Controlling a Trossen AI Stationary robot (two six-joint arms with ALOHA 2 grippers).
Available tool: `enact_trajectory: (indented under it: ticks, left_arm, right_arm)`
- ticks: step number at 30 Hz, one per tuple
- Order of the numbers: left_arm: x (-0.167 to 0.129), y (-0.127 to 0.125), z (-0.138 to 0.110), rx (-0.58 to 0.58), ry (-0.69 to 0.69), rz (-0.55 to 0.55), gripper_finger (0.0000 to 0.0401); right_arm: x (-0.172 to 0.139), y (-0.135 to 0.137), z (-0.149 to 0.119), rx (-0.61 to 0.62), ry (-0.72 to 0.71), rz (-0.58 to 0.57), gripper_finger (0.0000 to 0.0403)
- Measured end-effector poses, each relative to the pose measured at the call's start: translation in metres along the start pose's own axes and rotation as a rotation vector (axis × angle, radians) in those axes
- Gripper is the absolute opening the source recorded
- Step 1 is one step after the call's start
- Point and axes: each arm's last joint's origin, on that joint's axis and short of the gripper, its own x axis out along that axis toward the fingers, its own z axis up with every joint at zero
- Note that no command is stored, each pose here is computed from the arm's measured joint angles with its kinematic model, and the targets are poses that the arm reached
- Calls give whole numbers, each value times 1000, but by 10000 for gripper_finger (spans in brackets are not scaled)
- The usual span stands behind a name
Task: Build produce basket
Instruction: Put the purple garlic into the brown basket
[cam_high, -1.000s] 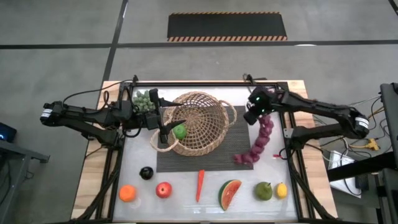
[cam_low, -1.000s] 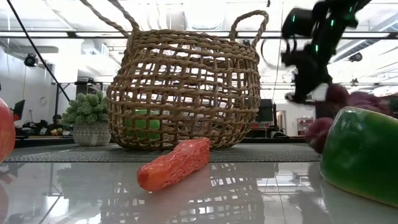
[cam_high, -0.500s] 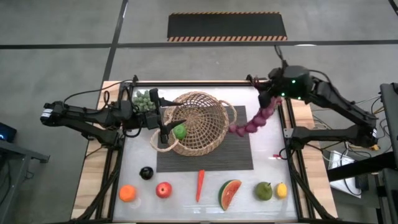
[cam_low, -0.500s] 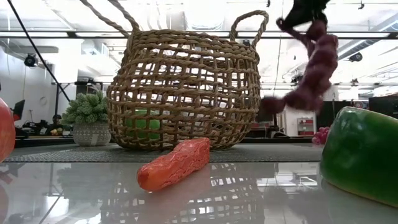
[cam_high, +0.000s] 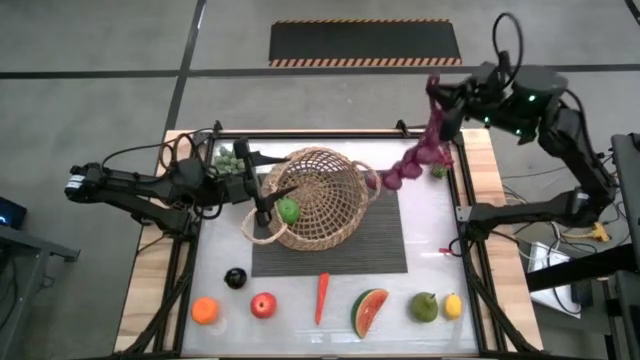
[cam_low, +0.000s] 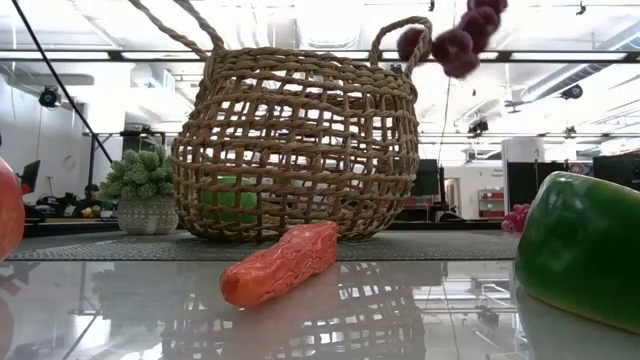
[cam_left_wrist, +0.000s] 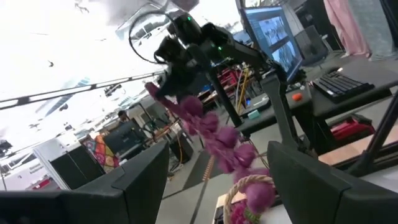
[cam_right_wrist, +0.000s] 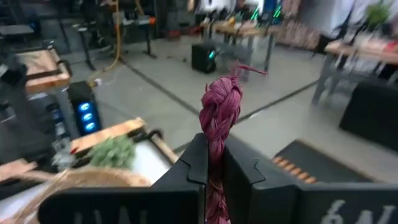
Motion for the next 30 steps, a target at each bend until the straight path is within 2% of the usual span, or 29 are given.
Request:
enact_trajectory:
  ticks: [7,10,15,17,25,30]
  left_arm:
    - [0,1,0,-2,14,20,254]
    - [1,2,-2,-2,57,75,254]
    - [0,5,-4,-4,135,193,254]
    - [-1,7,-4,-7,153,225,254]
    - [-9,17,5,-40,111,280,254]
    - [-16,20,11,-91,70,274,254]
  right_arm:
    - [-1,-1,50,-47,-191,-35,13]
    - [1,-1,70,-55,-286,-39,13]
    - [18,2,87,-53,-344,-18,13]
    - [29,5,90,-44,-344,33,13]
    - [79,25,91,111,-312,406,13]
    - [104,48,81,109,-253,482,13]
